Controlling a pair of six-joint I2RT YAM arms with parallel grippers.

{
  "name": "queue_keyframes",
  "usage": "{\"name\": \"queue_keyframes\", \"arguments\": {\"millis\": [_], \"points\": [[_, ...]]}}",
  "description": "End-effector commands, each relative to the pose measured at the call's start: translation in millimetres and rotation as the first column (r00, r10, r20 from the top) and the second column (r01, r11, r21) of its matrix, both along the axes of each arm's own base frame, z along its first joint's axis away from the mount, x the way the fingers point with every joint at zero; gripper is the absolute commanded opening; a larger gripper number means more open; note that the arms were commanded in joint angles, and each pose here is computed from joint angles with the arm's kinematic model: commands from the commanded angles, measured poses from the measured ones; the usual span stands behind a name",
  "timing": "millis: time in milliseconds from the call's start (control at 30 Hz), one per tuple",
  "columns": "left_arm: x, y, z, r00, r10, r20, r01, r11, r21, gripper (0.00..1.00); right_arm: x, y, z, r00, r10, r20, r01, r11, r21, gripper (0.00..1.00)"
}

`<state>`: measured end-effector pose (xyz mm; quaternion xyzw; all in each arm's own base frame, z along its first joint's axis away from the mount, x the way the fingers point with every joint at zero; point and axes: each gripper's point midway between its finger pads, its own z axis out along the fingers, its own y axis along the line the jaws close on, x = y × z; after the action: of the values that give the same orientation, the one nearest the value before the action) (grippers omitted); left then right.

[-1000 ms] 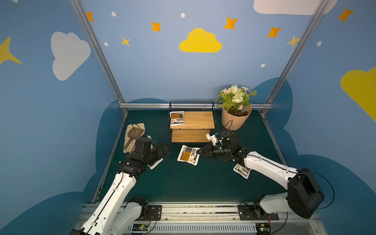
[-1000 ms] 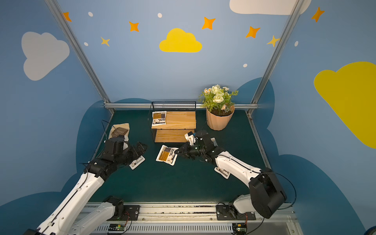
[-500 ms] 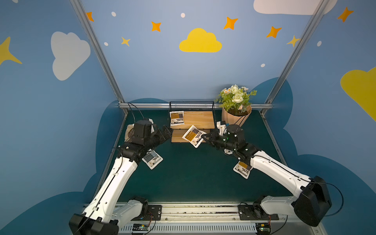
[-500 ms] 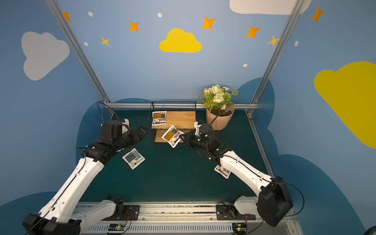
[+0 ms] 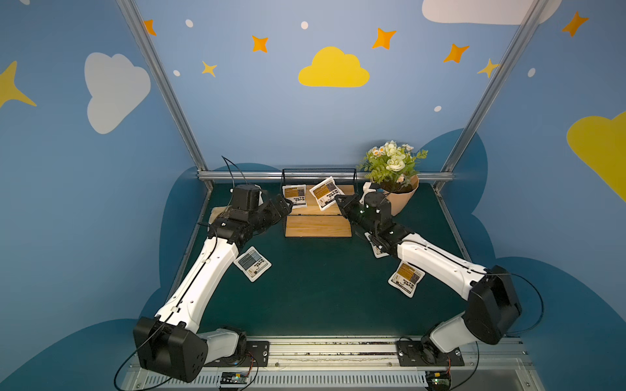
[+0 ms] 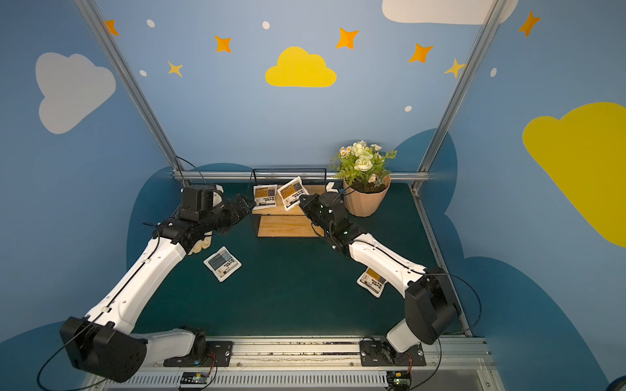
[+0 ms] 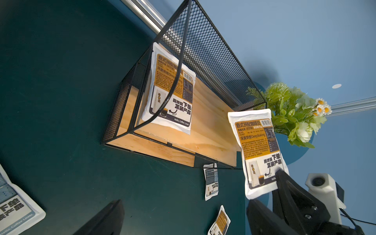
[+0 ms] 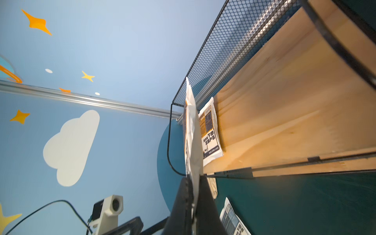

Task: Place the bagged coffee beans on the shelf by color
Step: Place the bagged coffee beans on the shelf.

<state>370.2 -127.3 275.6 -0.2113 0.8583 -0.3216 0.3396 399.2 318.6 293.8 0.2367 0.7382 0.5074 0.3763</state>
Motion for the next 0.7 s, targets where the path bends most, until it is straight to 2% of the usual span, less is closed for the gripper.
{"name": "queue_keyframes", "arguments": {"millis": [0,300,667], "points": [[6.3,-0.3,10.7,0.999,-0.009,0.035,0.01,1.0,-0.011,1.0,19.3,4.1,20.3,0.995,-0.088,0.041,0.085,0.994,0.074,0.0],[8.8,2.5,8.7,0.999,-0.012,0.031,0.013,1.0,-0.024,1.0,49.0,26.3,-13.1,0.985,-0.169,-0.028,0.171,0.983,0.074,0.0],[4.5,10.2,4.8,1.0,-0.005,0.026,0.005,1.0,-0.027,1.0,59.1,30.3,-55.3,0.969,-0.227,-0.098,0.23,0.973,0.027,0.0]]}}
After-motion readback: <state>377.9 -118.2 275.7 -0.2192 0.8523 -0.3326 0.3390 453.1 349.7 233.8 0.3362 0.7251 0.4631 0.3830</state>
